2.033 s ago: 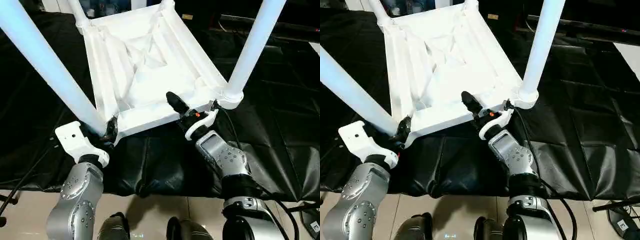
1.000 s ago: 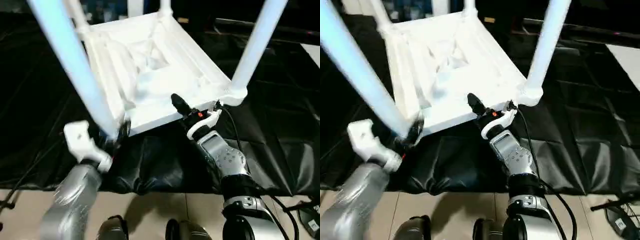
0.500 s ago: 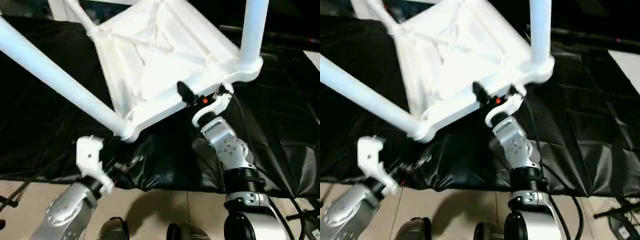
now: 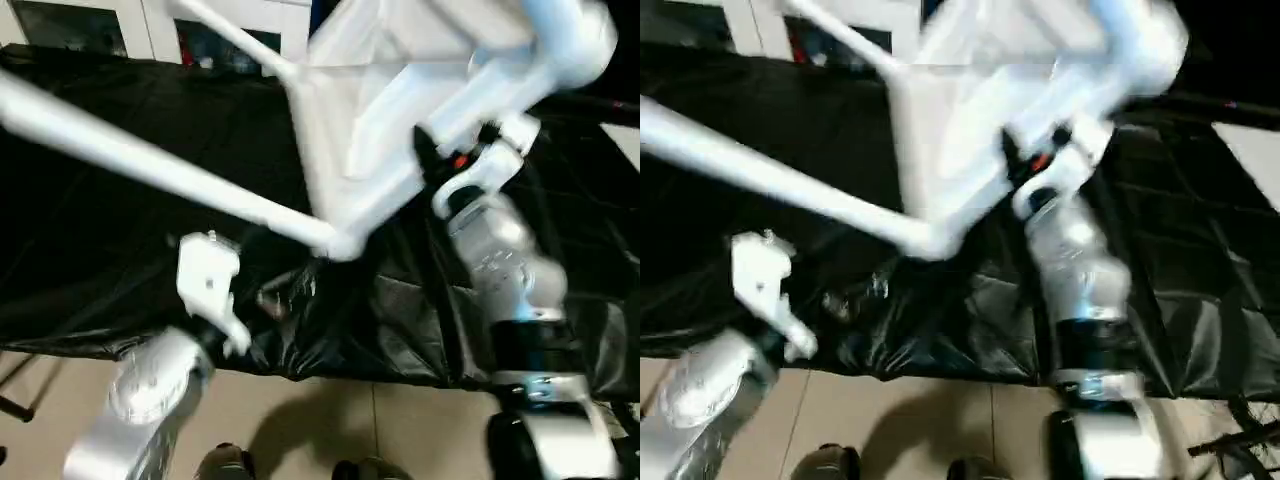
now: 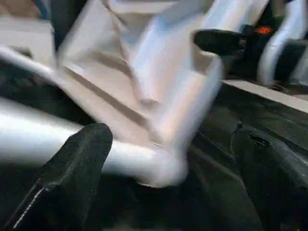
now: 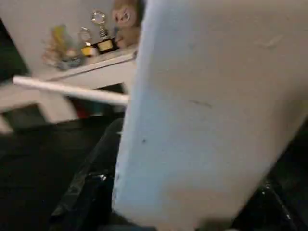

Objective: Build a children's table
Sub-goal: Flip table

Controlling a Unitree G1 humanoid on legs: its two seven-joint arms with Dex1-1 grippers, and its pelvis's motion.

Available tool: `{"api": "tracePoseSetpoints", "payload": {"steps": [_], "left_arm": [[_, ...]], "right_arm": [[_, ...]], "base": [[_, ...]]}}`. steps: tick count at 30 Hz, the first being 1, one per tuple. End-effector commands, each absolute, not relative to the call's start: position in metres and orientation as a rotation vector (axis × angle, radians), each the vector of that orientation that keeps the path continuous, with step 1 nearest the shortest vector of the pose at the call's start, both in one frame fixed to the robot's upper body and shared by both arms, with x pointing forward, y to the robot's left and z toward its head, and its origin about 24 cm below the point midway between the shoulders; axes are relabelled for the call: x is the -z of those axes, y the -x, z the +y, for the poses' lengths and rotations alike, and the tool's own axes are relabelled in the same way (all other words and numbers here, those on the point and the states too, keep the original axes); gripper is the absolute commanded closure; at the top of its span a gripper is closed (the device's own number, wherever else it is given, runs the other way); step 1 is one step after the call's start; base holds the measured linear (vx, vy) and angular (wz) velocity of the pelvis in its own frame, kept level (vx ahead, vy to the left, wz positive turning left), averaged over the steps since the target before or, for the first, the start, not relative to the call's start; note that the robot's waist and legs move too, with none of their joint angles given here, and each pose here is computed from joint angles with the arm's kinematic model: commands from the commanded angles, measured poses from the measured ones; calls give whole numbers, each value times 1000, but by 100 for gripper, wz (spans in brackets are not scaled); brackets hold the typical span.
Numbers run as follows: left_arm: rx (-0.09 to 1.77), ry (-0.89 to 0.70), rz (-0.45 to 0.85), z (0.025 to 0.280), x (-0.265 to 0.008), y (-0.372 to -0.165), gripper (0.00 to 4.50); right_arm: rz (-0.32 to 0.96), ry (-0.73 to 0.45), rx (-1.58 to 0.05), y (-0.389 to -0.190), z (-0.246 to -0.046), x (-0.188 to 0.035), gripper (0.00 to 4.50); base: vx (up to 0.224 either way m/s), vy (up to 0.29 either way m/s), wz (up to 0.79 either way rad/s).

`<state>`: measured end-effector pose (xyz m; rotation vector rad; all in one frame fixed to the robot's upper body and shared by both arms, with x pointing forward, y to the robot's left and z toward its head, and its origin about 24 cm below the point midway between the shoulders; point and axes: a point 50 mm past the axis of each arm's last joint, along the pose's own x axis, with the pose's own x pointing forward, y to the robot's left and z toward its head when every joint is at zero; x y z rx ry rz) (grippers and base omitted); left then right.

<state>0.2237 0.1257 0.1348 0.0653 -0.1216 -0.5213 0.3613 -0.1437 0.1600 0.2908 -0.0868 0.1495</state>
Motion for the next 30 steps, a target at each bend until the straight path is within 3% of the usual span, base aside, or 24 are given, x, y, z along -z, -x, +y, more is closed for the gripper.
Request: {"api": "tracePoseSetpoints", "payload": {"steps": [1,3,6,11,15,17,19,21,26,30], "left_arm": [[466,-136,-155,131,-144,-231,0],[447,-168,-183,134,-152,-235,0],[372,-240,-302,141,-185,-247,0],[364,-359,-388,140,-206,-252,0],[386,-489,-502,133,-226,-251,0],[427,-597,-616,123,-243,-248,0],[418,-649,-694,119,-257,-246,0],[380,-714,-760,118,-269,-247,0],[206,-803,-839,131,-291,-258,0],[105,-945,-888,141,-303,-268,0]], "right_arm": [[-59,-130,-89,-359,-150,-156,256],[-52,-95,-76,-359,-150,-157,266],[-39,-9,-10,-356,-152,-158,277],[-41,31,19,-352,-149,-157,285],[-46,51,-18,-351,-135,-156,286],[-34,84,-99,-351,-117,-151,286],[-19,94,-146,-352,-107,-147,230],[-18,82,-154,-353,-103,-147,230],[-46,78,-175,-353,-101,-148,182],[-66,88,-191,-353,-104,-142,182]], "base": [[0,0,0],[0,0,0],[0,0,0],[0,0,0],[0,0,0],[0,0,0],[0,0,0],[0,0,0],[0,0,0],[0,0,0]]}}
